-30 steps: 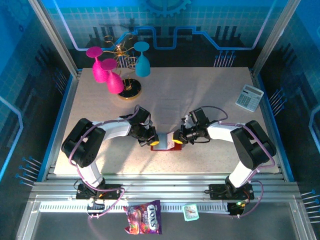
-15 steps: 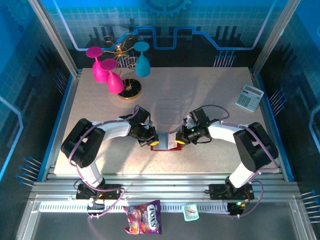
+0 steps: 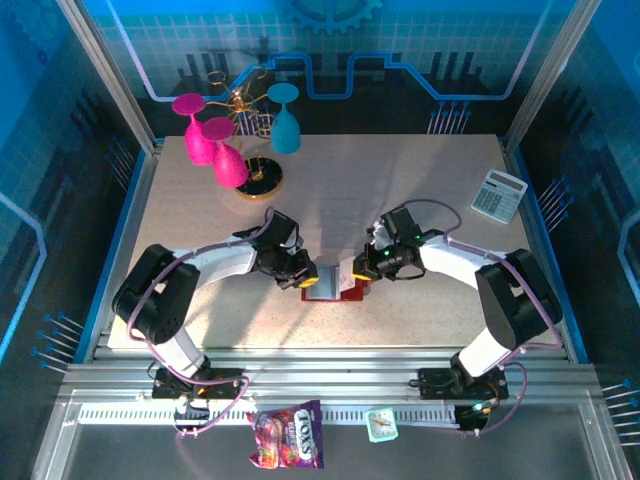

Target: Take the credit cards out of the card holder

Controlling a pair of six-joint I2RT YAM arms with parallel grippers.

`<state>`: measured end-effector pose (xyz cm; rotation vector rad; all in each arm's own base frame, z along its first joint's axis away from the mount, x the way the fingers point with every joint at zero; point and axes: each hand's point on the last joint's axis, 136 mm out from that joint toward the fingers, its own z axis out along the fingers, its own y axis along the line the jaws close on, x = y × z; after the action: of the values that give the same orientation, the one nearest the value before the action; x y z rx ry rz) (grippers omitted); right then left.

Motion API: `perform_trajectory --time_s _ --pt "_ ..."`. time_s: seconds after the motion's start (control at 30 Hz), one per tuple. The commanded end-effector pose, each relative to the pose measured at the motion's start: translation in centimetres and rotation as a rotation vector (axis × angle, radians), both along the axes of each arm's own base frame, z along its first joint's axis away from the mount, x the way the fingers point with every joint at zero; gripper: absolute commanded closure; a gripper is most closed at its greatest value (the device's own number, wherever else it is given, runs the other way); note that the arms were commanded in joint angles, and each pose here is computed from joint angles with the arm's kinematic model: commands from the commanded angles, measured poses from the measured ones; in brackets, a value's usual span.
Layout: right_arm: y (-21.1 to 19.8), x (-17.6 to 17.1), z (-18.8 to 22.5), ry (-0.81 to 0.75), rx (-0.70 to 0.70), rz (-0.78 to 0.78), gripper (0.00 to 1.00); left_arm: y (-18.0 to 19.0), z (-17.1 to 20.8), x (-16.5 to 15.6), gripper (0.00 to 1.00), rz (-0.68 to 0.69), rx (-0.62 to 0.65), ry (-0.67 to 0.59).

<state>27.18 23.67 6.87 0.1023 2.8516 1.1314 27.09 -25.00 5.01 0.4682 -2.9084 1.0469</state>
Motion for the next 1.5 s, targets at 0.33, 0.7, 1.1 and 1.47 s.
perform_trajectory --time_s 0.33,0.7,1.1,1.47 --pt "-1.4 3.8 6.5 -0.348 -0.181 0.358 1.0 3.0 5.1 3.2 0.81 0.133 -0.005 -0.236" --pt "-1.4 5.2 6.8 -0.607 -0.445 0.978 1.0 4.9 6.1 3.6 0.81 0.21 -0.038 -0.303" --pt "-1.0 7.5 4.8 -0.631 -0.574 1.334 1.0 6.0 6.5 2.6 0.81 0.235 -0.031 -0.32" --pt "0.1 10.8 5.9 -0.685 -0.61 1.403 1.0 7.2 8.3 2.5 0.81 0.292 -0.017 -0.379"
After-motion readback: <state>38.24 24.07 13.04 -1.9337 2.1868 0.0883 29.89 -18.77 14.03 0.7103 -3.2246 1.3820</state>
